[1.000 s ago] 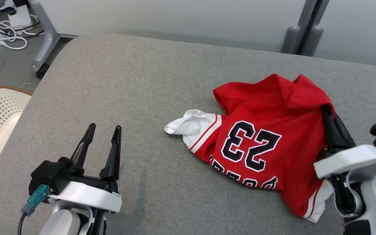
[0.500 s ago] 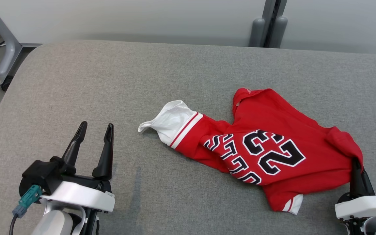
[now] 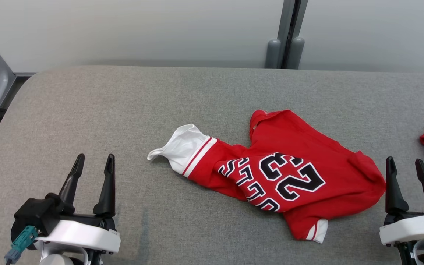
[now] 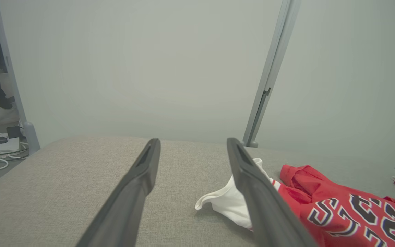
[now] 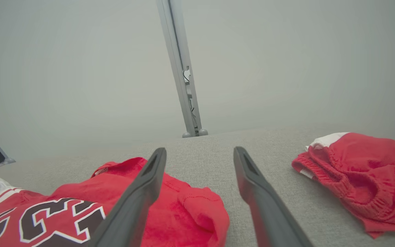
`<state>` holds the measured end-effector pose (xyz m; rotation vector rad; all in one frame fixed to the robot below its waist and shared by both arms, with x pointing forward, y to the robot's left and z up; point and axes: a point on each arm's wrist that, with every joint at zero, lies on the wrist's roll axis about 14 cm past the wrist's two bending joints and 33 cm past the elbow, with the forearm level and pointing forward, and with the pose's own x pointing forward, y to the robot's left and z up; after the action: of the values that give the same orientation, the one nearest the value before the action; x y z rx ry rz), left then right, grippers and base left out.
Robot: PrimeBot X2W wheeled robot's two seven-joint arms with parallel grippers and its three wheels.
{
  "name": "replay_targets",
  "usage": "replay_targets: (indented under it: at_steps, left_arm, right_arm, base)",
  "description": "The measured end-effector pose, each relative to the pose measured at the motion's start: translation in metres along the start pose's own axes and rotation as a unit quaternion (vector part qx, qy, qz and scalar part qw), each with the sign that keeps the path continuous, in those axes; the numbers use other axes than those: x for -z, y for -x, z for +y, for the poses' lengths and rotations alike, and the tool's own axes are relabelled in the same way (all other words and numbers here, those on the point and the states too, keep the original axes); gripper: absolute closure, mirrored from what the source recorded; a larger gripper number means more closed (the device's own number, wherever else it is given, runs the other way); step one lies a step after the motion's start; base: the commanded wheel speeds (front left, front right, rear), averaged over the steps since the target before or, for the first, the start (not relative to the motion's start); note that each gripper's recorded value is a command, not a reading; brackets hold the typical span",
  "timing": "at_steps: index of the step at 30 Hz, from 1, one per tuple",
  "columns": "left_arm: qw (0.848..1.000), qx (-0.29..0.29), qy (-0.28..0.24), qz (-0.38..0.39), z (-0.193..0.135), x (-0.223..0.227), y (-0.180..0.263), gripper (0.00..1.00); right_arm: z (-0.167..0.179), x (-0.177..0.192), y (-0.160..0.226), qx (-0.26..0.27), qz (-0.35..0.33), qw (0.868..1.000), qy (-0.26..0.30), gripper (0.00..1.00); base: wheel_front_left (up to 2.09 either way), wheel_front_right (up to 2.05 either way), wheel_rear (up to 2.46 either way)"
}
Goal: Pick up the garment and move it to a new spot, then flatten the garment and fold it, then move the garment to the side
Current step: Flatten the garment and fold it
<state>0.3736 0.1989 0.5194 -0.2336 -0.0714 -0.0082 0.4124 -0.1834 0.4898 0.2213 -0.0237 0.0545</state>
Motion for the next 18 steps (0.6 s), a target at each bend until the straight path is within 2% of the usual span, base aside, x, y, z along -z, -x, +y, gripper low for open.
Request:
replay_targets:
  at_steps: [11, 18]
  left_arm:
    - [1.0, 0.001, 0.005, -0.002, -0.005, -0.002, 0.014, 0.0]
    - [1.0, 0.008, 0.008, 0.007, -0.011, 0.003, 0.017, 0.0]
  right_arm:
    - [0.018, -0.026, 0.026, -0.029, 0.005, 0.998, 0.06, 0.0]
    - [0.018, -0.035, 0.035, -0.025, 0.002, 0.998, 0.061, 0.0]
  base:
    - [0.0, 0.0, 0.0]
    - [0.0, 0.0, 0.0]
